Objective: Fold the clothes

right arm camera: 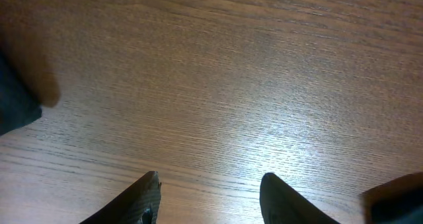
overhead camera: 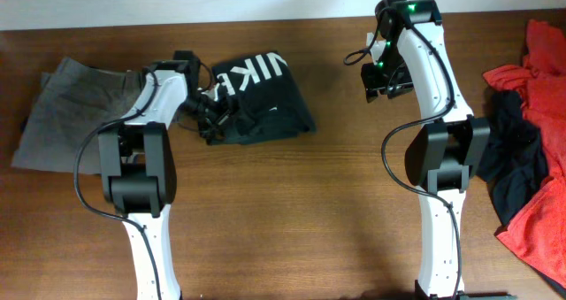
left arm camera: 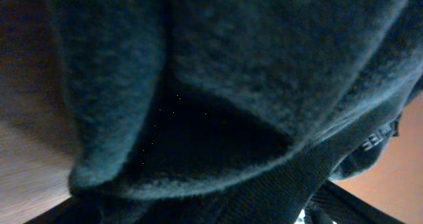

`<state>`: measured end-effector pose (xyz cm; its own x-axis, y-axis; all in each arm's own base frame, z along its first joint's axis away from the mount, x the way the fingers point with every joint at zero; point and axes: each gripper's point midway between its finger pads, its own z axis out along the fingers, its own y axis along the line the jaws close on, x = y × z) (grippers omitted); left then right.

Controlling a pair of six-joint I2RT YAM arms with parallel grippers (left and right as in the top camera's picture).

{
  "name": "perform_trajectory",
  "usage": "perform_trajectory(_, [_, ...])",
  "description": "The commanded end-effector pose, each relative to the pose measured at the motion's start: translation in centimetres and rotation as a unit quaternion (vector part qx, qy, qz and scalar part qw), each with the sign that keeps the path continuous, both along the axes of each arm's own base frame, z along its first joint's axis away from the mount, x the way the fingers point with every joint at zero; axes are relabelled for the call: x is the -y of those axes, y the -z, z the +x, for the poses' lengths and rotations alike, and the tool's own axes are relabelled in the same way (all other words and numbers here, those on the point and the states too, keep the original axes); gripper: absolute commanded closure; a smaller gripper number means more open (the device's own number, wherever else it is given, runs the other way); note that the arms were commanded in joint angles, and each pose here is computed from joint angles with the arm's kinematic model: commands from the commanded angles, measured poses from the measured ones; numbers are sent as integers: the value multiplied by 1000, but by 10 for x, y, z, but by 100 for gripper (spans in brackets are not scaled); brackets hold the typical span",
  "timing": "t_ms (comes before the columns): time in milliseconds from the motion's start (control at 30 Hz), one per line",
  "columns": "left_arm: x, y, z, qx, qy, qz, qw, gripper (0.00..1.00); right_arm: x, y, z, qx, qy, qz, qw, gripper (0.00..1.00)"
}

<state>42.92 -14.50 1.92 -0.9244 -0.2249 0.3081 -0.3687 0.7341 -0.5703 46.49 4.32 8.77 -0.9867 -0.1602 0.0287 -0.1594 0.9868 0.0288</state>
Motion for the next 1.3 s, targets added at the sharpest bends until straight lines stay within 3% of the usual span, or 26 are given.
perform_trajectory(0, [-13,28,0,-3,2,69,998,19,0,-14,1,16,3,-1,1000,46])
perform_trajectory(133, [-30,31,1,-8,-9,86,996,29,0,-14,1,16,3,-1,1000,47])
perform_trajectory(333, [-39,31,0,-17,-19,86,996,63,0,-14,1,16,3,-1,1000,47])
perform_trajectory(367, [-39,30,-1,-18,-18,86,996,78,0,-14,1,16,3,-1,1000,47])
perform_trajectory(567, [-44,12,8,28,5,98,995,98,0,-14,1,17,3,-1,1000,46])
perform_trajectory(1000, [-57,-54,23,121,4,136,983,99,0,-14,1,16,3,-1,1000,46])
perform_trajectory(1267, [-92,-108,33,213,38,239,947,99,0,-14,1,16,3,-1,1000,46])
